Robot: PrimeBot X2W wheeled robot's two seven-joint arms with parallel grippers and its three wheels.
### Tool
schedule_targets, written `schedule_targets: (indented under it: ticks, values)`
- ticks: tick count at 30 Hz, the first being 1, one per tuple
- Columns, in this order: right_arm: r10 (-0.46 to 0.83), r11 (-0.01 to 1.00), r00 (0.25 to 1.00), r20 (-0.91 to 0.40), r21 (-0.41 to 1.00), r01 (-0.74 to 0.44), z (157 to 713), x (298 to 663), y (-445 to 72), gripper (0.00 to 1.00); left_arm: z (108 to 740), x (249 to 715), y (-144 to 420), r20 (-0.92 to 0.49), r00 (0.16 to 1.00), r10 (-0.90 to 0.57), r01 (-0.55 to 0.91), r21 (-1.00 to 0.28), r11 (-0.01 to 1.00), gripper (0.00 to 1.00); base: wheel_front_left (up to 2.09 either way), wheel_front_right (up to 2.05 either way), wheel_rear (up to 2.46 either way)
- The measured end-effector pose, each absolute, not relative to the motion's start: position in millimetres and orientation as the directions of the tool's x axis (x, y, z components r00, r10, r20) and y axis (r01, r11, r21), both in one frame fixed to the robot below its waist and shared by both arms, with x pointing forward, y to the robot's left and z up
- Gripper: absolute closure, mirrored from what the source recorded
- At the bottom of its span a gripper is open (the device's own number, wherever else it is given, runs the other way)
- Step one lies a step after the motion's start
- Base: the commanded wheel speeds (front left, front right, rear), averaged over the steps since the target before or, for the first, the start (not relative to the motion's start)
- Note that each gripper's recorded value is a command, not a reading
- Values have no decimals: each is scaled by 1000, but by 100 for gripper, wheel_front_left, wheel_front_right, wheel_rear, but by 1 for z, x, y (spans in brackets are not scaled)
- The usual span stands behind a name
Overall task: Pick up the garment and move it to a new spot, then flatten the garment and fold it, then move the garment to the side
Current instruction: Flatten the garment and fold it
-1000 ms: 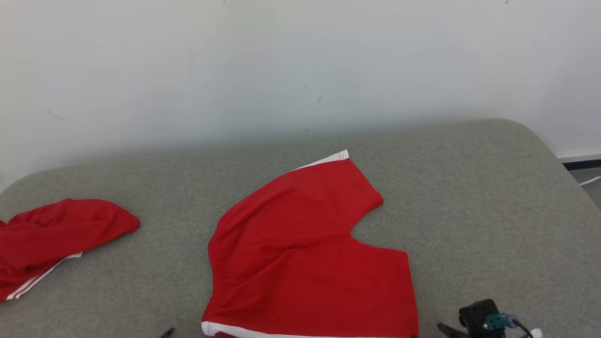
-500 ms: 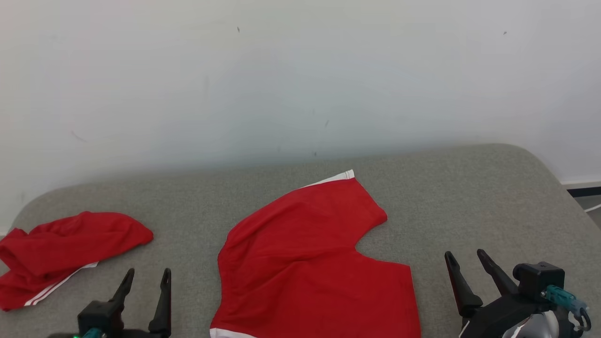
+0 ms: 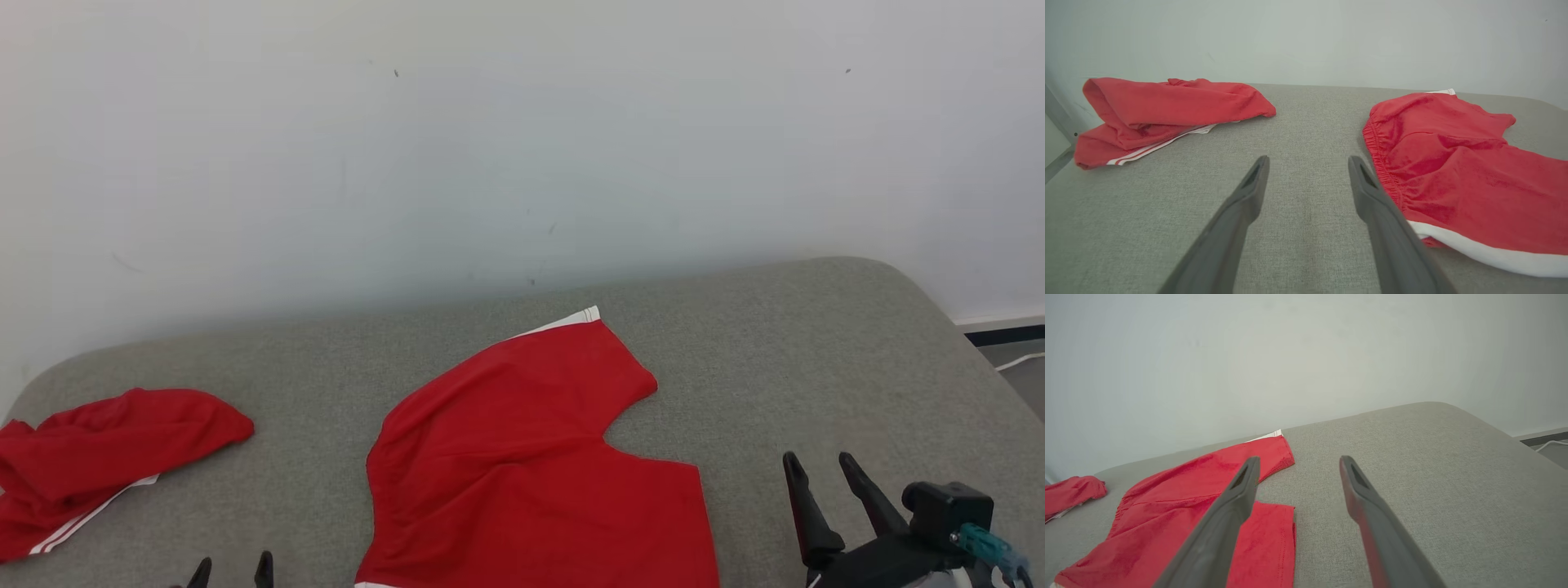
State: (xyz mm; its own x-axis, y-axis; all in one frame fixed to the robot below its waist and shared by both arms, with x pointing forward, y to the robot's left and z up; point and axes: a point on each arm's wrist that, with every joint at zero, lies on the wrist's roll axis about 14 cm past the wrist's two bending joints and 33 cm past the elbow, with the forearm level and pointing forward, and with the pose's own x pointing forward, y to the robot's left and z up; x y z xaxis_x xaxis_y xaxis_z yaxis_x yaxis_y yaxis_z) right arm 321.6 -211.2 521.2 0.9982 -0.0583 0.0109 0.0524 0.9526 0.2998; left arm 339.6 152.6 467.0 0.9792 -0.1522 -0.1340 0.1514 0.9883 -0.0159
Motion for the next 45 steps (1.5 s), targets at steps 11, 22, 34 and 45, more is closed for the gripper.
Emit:
schedule_targets:
  ticks: [11,22,34,45]
  values:
    - [-72,952,997,-12,298,72,512,319,-214,0,467,341,143,-163,970,-181,181,-11,983,0,0,0,0]
    - [-36,953,995,-90,296,61,496,323,-206,0,464,344,123,-225,946,-234,237,-15,971,0,0,0,0]
    - [182,966,865,-468,252,-67,410,299,-133,0,395,332,100,-571,765,-297,313,-73,947,0,0,0,0]
    - [172,976,773,-610,213,-49,378,287,-133,0,379,339,93,-675,669,-313,327,-111,938,0,0,0,0]
